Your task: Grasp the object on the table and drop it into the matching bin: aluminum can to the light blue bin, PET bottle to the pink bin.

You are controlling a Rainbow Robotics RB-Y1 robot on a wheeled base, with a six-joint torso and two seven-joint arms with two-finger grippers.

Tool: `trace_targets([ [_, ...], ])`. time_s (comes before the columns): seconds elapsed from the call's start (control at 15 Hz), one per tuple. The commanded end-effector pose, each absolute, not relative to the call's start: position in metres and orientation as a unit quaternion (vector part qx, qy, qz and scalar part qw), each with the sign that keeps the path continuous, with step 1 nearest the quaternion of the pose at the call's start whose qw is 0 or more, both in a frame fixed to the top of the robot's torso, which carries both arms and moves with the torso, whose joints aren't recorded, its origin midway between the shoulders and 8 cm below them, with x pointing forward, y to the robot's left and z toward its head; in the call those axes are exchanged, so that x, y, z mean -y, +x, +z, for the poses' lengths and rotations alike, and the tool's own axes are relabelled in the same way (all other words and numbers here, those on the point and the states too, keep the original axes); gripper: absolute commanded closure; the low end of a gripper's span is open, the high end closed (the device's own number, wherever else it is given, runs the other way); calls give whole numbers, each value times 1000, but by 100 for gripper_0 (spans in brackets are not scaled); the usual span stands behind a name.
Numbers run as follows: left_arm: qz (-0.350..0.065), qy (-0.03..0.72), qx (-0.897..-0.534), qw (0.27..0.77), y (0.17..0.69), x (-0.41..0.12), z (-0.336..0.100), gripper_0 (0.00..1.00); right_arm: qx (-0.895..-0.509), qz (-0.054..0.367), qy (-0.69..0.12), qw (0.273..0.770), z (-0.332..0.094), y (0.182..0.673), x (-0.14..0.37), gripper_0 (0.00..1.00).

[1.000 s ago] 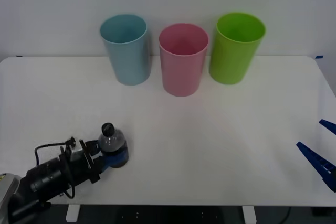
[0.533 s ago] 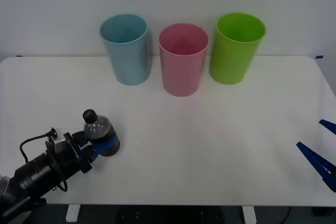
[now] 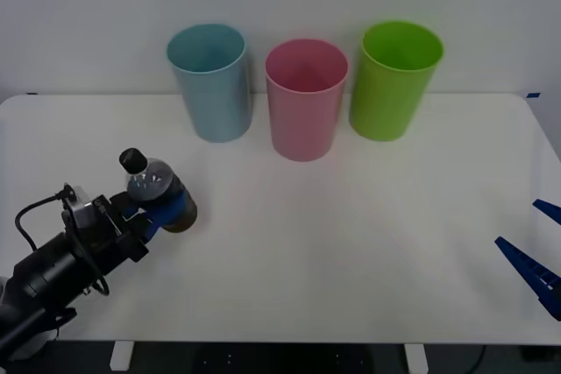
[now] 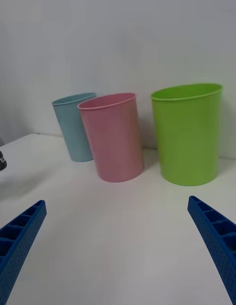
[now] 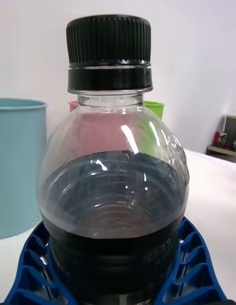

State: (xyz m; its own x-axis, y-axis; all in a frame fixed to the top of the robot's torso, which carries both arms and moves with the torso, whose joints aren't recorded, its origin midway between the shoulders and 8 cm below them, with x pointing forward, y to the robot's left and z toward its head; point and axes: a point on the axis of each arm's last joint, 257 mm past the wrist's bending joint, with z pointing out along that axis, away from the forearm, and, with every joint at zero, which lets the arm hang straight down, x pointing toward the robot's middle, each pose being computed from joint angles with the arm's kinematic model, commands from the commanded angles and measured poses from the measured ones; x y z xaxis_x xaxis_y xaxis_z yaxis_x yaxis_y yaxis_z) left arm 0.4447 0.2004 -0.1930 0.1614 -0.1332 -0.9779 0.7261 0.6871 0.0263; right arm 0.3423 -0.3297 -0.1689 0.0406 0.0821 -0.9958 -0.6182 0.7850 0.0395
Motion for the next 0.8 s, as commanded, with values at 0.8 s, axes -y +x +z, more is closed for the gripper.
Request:
trace_targets([
  [0.8, -350, 198, -536, 742, 475, -196, -49, 100, -645, 253, -208, 691, -169, 342, 330, 0],
])
